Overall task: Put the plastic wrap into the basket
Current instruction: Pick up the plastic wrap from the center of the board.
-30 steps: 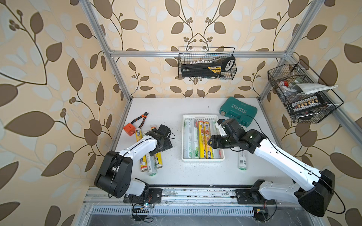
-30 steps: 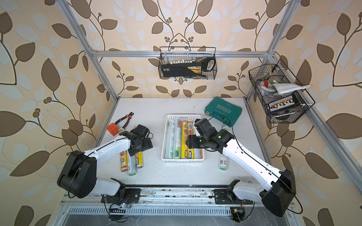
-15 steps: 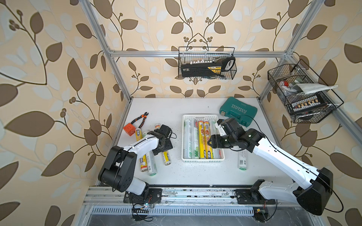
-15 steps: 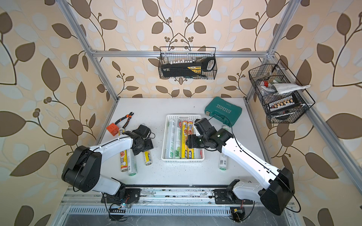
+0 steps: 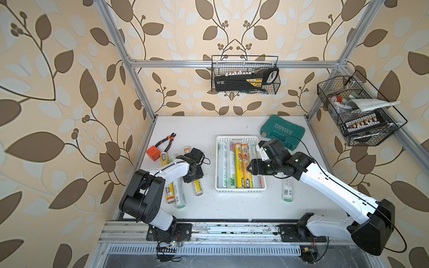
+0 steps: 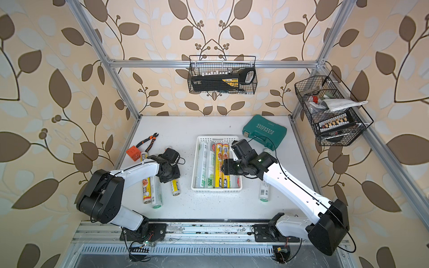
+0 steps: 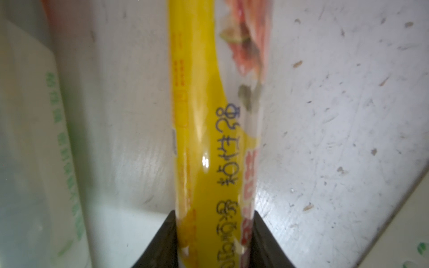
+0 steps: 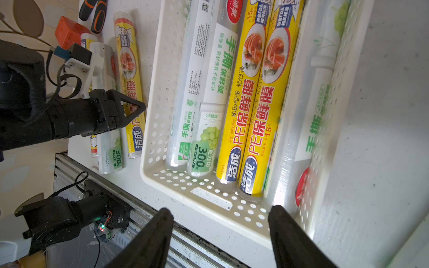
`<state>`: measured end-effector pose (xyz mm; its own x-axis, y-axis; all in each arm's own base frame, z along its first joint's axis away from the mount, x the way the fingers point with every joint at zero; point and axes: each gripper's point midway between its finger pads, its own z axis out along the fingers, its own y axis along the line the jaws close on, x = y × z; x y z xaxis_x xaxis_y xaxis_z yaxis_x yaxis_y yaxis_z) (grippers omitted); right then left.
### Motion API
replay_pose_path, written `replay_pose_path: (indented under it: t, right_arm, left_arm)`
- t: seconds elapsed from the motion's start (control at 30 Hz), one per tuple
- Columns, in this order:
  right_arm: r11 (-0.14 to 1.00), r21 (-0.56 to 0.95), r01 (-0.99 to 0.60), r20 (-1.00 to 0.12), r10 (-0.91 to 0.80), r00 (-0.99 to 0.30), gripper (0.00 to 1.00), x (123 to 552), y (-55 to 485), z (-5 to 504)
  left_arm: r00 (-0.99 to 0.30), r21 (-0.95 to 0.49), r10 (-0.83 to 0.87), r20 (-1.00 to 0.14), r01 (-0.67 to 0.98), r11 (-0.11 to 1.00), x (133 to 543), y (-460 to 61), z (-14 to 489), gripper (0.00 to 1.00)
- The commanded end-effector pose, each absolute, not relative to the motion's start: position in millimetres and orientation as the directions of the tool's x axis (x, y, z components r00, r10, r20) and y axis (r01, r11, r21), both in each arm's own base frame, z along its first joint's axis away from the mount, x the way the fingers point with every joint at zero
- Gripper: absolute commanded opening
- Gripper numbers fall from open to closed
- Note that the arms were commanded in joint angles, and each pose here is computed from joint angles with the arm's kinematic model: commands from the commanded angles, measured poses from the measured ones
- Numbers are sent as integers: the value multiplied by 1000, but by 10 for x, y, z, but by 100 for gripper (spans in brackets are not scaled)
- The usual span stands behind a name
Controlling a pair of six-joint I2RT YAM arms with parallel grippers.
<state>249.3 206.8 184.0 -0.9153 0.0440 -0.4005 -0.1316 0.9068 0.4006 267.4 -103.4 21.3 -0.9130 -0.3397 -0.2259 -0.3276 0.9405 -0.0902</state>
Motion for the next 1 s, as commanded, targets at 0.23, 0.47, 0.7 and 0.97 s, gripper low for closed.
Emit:
replay_pose_path:
  t: [0.23,0.47,0.7,0.97]
  right_arm:
    - [919,378,-113,-394,50,-918,68,2443,1895,1809]
    - [917,394,-71,-422,111,-900,69,2481,1702,1870]
    - [910,415,-10,-414,179,-892,69,2505,1460,1846]
    - [905,424,32,-407,222,-886,69,2500,1271,1820]
  left_arm:
    - [-897,-138,-335,-287,-308,941,2716,-1038,769,34]
    - [-878,-186,-289,-381,-233,954,2776,-1218,1539,33]
    - [-867,-230,-195,-459,-96,969,2895,-1796,2112,33]
    - [-892,-231,-96,-441,10,973,3020,-2523,2020,33]
